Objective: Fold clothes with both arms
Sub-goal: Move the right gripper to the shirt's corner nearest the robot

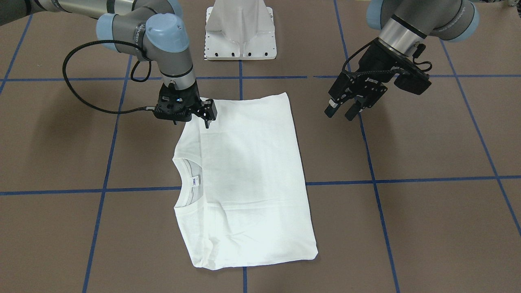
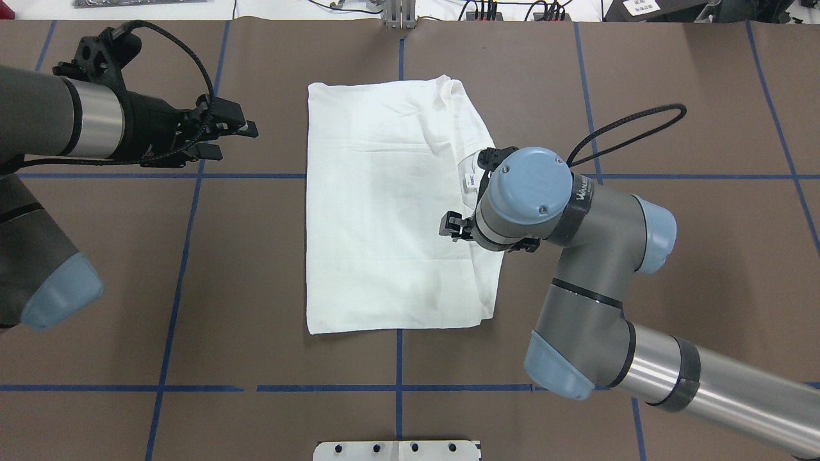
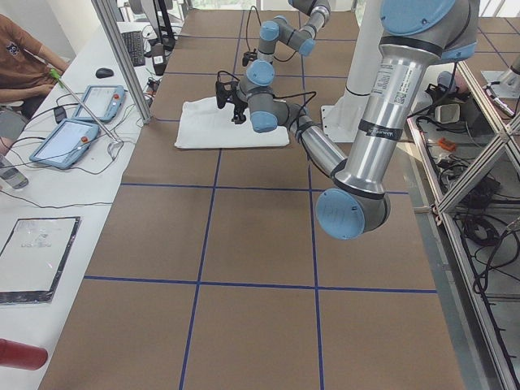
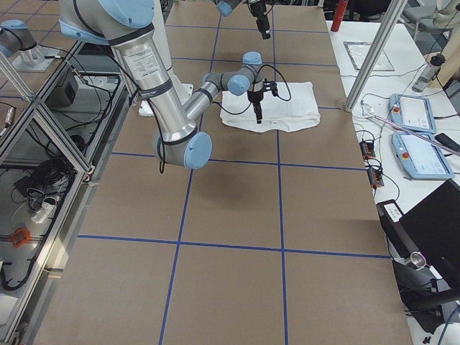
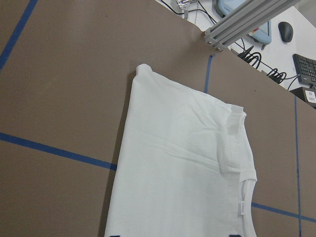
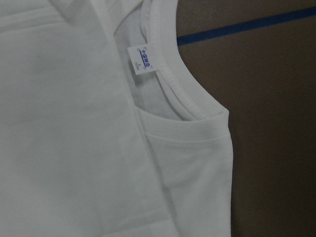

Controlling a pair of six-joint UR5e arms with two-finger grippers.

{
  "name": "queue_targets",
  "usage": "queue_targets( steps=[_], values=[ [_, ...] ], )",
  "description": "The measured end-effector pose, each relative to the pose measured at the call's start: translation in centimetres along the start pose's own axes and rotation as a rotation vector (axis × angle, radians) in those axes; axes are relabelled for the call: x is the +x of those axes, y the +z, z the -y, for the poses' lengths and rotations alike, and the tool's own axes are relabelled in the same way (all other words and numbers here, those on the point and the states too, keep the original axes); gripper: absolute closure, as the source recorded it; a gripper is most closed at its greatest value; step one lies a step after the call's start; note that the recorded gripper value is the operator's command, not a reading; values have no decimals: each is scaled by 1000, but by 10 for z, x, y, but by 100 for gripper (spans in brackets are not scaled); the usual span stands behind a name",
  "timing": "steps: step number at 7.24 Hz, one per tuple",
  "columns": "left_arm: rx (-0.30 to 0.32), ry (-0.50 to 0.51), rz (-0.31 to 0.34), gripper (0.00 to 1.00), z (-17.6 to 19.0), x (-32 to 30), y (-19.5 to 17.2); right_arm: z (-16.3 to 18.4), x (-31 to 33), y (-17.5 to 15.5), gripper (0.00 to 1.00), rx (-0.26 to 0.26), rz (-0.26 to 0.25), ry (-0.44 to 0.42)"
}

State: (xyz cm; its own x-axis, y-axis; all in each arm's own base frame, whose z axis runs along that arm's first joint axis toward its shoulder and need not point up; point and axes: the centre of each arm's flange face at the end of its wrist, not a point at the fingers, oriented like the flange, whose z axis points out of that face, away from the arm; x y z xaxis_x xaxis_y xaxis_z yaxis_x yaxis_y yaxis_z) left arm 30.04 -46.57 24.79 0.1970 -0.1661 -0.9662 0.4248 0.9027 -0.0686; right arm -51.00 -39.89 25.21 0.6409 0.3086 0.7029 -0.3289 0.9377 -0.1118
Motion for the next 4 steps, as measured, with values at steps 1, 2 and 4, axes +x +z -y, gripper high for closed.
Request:
queue_targets(
  steps=[1,2,4],
  values=[
    [0,0,0,21,0,0,0,-27,2,2,1,12,8,167],
    [0,0,1,21,0,0,1,-53,5,7,2,28,11,316],
    [-3,2,2,21,-1,0,3,-85,13,20,6,47,2,460]
  ],
)
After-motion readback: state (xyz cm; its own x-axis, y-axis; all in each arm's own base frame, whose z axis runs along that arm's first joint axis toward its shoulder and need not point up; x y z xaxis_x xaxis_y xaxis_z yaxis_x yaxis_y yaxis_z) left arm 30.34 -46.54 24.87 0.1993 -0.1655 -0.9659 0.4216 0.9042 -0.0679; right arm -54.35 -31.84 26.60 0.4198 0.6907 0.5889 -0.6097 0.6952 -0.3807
